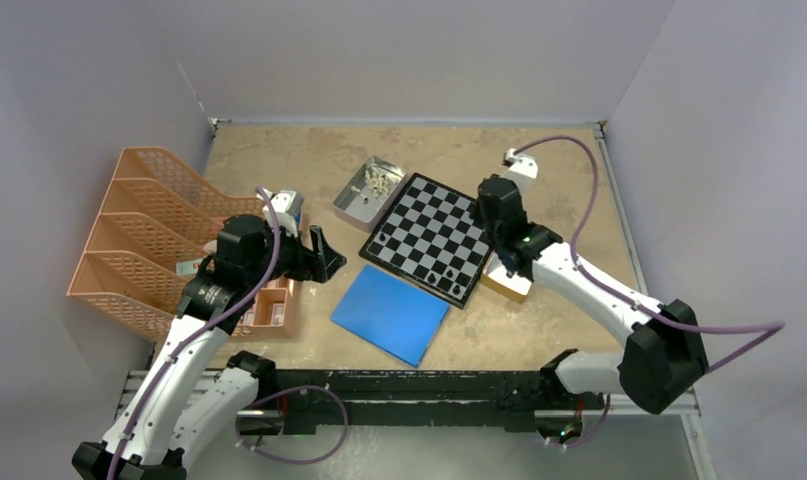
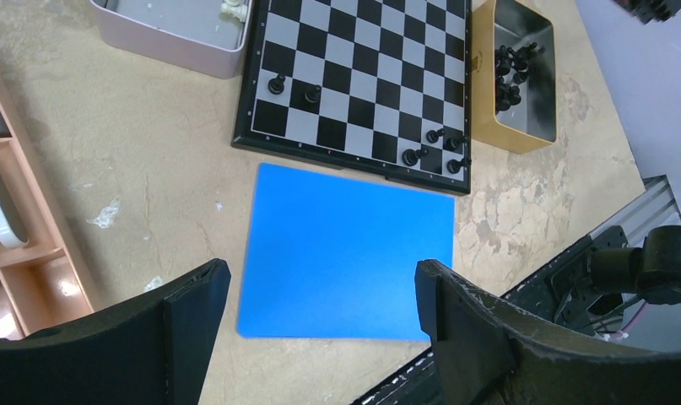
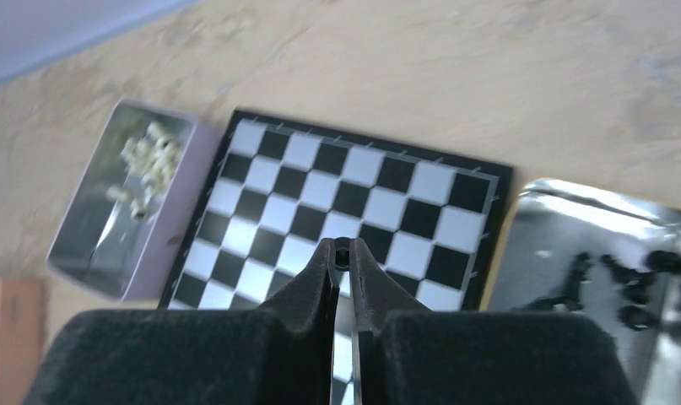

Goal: Set up the chess pieces on the board
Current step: Pick up the chess piece from the storage box, then place the chess piece on the chessboard.

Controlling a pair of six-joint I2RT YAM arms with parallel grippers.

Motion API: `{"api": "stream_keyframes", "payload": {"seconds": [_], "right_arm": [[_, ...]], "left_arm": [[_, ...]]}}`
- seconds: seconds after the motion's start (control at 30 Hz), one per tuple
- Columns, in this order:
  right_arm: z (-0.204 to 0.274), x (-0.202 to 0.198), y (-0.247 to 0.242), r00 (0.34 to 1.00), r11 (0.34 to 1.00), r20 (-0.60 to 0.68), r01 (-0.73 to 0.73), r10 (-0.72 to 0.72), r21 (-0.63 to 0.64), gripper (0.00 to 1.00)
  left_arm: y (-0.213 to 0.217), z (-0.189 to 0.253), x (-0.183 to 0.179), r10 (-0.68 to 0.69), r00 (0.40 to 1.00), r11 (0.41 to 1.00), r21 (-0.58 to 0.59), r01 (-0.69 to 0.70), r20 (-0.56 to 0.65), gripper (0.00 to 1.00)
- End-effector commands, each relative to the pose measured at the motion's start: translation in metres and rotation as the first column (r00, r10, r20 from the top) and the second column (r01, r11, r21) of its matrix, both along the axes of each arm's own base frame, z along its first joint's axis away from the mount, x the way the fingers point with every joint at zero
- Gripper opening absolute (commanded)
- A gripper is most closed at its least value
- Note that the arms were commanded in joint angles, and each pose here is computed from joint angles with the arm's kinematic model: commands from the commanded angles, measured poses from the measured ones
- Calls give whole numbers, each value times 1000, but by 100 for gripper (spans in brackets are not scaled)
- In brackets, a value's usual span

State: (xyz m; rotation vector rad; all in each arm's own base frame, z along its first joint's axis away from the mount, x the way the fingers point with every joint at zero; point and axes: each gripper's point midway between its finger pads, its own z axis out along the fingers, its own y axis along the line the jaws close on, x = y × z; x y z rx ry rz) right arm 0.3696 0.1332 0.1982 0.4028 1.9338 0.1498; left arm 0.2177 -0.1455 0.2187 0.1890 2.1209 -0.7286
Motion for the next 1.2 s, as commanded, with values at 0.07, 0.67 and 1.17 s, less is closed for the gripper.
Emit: {"api": "stream_keyframes", "payload": {"seconds": [0.07,0.67,1.17], "right_arm": [[-4,-13,92,971,970,33,-236,235,53,7],[-90,-42,186,914,909,-68,-405,399,-101,9],[-110,-27,188,930,911,-82,-368,359,-188,10]], "left_arm": [[2,10,5,23,999,1000,-8,-23,42,81],[4,9,7,40,998,999,-2,-40,39,81],[4,9,6,41,998,999,-1,-41,39,81]]}}
